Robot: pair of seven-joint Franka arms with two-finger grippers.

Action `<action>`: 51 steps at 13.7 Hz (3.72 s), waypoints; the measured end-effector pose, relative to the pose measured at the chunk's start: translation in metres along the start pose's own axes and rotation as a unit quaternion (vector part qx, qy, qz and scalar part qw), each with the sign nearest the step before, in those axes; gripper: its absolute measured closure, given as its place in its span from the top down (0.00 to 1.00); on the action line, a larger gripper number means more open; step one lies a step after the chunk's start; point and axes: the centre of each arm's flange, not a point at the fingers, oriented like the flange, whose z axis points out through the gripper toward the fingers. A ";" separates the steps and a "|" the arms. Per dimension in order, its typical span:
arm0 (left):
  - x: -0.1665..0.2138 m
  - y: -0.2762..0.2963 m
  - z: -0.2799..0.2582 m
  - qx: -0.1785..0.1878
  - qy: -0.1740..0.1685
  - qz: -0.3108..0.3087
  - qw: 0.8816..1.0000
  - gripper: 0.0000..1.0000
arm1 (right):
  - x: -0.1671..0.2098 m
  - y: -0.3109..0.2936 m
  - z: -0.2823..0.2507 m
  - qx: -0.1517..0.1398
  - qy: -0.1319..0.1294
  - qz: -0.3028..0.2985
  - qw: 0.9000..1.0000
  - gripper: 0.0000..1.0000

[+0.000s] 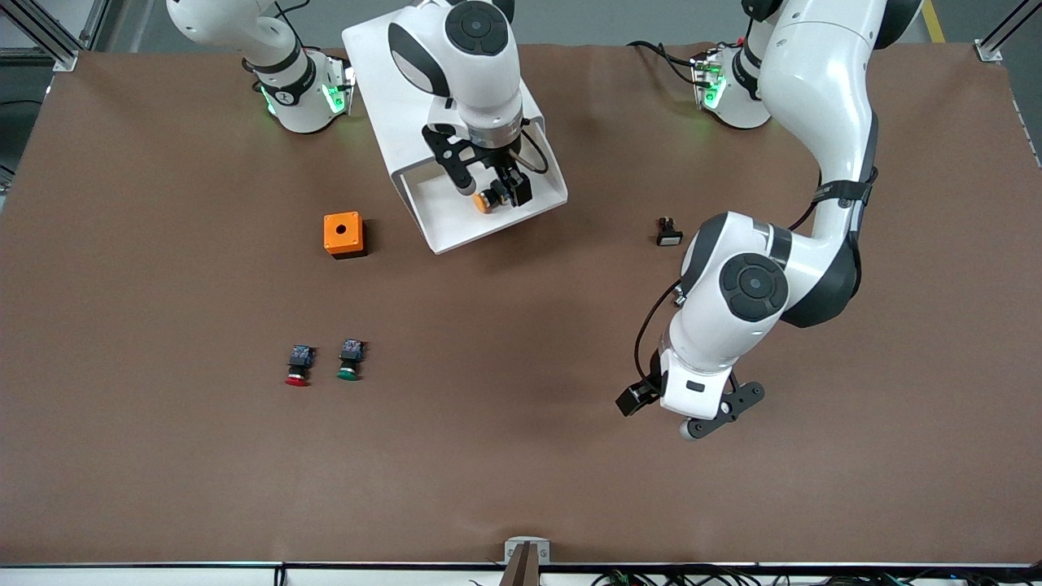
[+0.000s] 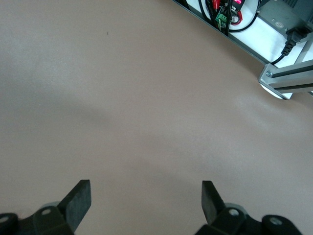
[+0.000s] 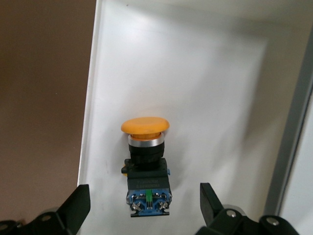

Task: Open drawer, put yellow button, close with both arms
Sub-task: 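Raise the right gripper from the drawer while the left gripper reaches the drawer, then push the drawer shut with the left gripper while the right gripper withdraws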

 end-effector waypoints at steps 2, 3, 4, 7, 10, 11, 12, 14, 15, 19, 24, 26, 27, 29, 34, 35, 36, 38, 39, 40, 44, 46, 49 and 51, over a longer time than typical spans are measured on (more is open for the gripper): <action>0.000 0.000 0.000 0.000 0.000 0.000 1.000 1.00 | 0.000 0.000 0.000 0.001 0.000 0.000 1.000 1.00; 0.000 0.000 0.000 0.000 0.000 0.000 1.000 1.00 | 0.001 -0.001 -0.002 0.002 0.001 0.000 1.000 1.00; 0.000 0.000 0.001 0.001 -0.001 0.000 1.000 1.00 | 0.003 -0.003 -0.004 0.006 0.003 -0.001 1.000 1.00; -0.004 0.001 0.004 0.003 -0.003 0.002 1.000 1.00 | 0.015 -0.009 -0.017 0.001 0.010 -0.014 1.000 1.00; -0.013 0.007 0.004 -0.001 -0.009 0.008 1.000 1.00 | 0.049 -0.016 -0.041 -0.027 0.015 -0.042 0.999 1.00; -0.020 0.012 0.004 -0.005 -0.014 0.013 1.000 1.00 | 0.063 -0.017 -0.048 -0.040 0.016 -0.053 0.998 1.00; -0.028 0.017 0.003 -0.009 -0.019 0.019 1.000 1.00 | 0.078 -0.018 -0.054 -0.051 0.015 -0.066 0.996 1.00; -0.045 0.029 -0.006 -0.016 -0.025 0.031 0.999 1.00 | 0.113 -0.018 -0.066 -0.067 0.011 -0.090 0.994 1.00; -0.057 0.035 -0.010 -0.013 -0.030 0.040 0.999 1.00 | 0.130 -0.017 -0.073 -0.072 0.008 -0.102 0.992 1.00; -0.128 0.057 -0.004 0.036 -0.066 0.042 0.996 1.00 | 0.207 -0.001 -0.108 -0.087 -0.010 -0.148 0.985 1.00; -0.220 0.087 -0.001 0.065 -0.075 0.052 0.994 1.00 | 0.309 0.034 -0.144 -0.089 -0.038 -0.205 0.974 1.00; -0.250 0.096 -0.002 0.069 -0.078 0.053 0.993 1.00 | 0.347 0.050 -0.152 -0.088 -0.050 -0.228 0.969 1.00; -0.264 0.100 -0.002 0.070 -0.079 0.056 0.993 1.00 | 0.365 0.058 -0.155 -0.089 -0.056 -0.240 0.965 1.00; -0.288 0.105 -0.003 0.072 -0.080 0.060 0.992 1.00 | 0.397 0.073 -0.165 -0.092 -0.062 -0.259 0.959 1.00; -0.350 0.114 -0.005 0.087 -0.087 0.074 0.990 1.00 | 0.457 0.102 -0.180 -0.080 -0.069 -0.310 0.945 1.00; -0.363 0.114 -0.005 0.090 -0.091 0.080 0.989 1.00 | 0.467 0.108 -0.180 -0.077 -0.071 -0.323 0.941 1.00; -0.375 0.115 -0.006 0.091 -0.101 0.084 0.987 1.00 | 0.477 0.113 -0.182 -0.072 -0.072 -0.343 0.934 1.00; -0.391 0.114 -0.006 0.096 -0.135 0.080 0.983 1.00 | 0.491 0.121 -0.190 -0.061 -0.071 -0.386 0.918 1.00; -0.395 0.113 -0.006 0.097 -0.154 0.072 0.981 1.00 | 0.496 0.123 -0.193 -0.057 -0.069 -0.400 0.912 1.00; -0.398 0.113 -0.005 0.096 -0.178 0.061 0.977 1.00 | 0.499 0.124 -0.194 -0.053 -0.067 -0.414 0.906 1.00; -0.409 0.107 0.006 0.098 -0.269 0.017 0.958 1.00 | 0.502 0.122 -0.196 -0.043 -0.055 -0.440 0.895 1.00; -0.412 0.103 0.013 0.102 -0.297 0.001 0.949 1.00 | 0.503 0.120 -0.198 -0.039 -0.048 -0.443 0.894 1.00; -0.410 0.099 0.019 0.106 -0.310 -0.010 0.945 1.00 | 0.508 0.120 -0.199 -0.032 -0.038 -0.461 0.886 1.00; -0.410 0.099 0.019 0.105 -0.311 -0.011 0.944 1.00 | 0.515 0.122 -0.200 -0.030 -0.034 -0.471 0.881 1.00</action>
